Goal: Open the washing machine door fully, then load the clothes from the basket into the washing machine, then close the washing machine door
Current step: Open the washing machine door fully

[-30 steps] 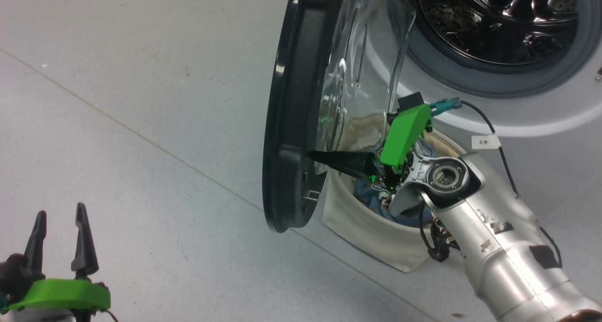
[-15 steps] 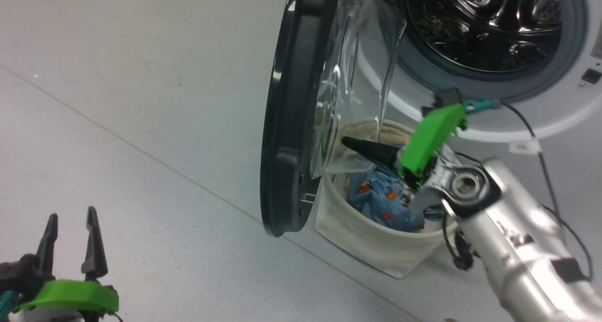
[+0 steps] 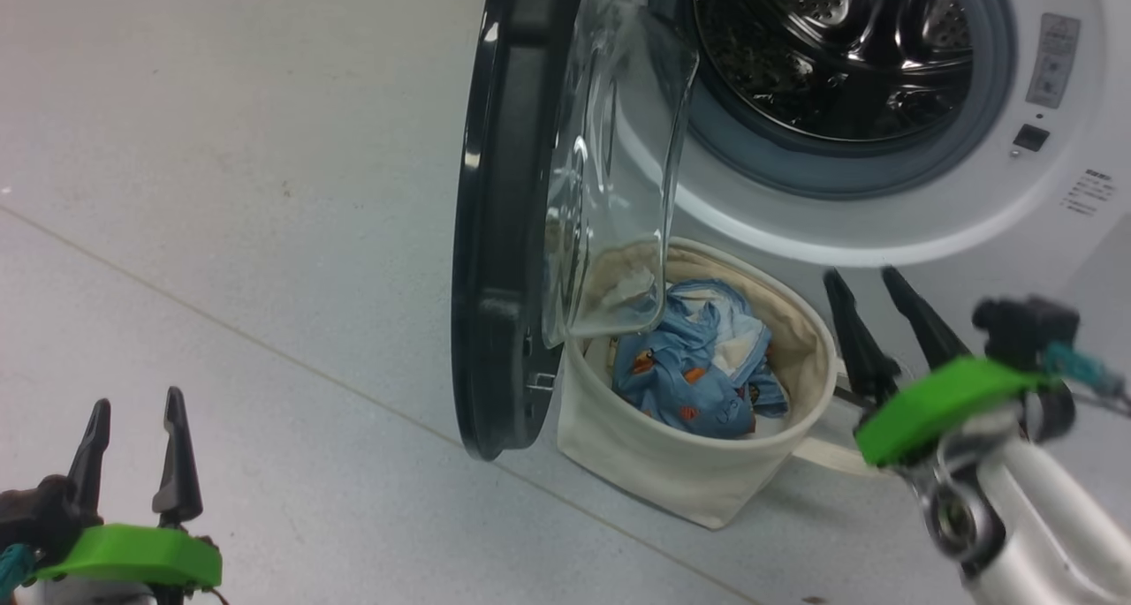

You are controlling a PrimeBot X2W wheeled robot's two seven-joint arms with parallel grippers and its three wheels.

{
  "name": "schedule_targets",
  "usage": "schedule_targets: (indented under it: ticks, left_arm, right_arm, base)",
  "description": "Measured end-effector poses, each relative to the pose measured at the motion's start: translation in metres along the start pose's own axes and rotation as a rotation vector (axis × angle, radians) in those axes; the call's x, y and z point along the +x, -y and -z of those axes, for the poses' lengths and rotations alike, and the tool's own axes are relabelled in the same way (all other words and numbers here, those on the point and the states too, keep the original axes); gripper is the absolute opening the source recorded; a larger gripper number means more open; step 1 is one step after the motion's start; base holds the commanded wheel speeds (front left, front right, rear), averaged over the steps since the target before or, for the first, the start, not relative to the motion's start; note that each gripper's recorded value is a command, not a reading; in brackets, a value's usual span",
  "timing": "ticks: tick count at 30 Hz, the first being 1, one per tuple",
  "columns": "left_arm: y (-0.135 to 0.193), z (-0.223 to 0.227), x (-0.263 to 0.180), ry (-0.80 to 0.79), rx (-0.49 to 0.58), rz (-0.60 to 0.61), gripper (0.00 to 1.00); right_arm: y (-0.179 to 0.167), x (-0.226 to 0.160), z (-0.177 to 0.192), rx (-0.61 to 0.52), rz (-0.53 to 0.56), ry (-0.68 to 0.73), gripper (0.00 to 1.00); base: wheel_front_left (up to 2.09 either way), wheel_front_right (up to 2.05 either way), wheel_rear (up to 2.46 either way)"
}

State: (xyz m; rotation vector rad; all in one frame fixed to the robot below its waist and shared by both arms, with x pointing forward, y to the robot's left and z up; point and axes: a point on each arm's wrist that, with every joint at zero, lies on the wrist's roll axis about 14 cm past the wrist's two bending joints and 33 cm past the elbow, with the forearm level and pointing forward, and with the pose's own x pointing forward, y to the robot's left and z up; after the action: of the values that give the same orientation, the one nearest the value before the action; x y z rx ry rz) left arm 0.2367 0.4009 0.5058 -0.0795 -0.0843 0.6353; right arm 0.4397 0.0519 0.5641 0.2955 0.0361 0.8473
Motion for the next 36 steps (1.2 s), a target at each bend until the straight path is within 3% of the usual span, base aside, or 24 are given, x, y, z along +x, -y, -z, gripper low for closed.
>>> schedule_targets:
  ticks: [8,16,36]
  left_arm:
    - [0.007,-0.005,-0.001,0.019,-0.011,0.030,1.00]
    - [0.008,0.001,-0.004,0.005,-0.011,0.041,1.00]
    - [0.011,0.008,-0.001,-0.022,-0.004,0.041,1.00]
  right_arm:
    - [0.014,-0.043,0.016,-0.159,0.082,0.044,1.00]
    - [0.021,-0.061,0.020,-0.160,0.157,0.067,1.00]
    - [0.023,-0.057,0.029,-0.133,0.161,0.061,1.00]
  base:
    - [0.00,0.00,0.00]
    - [0.00,0.00,0.00]
    - [0.00,0.00,0.00]
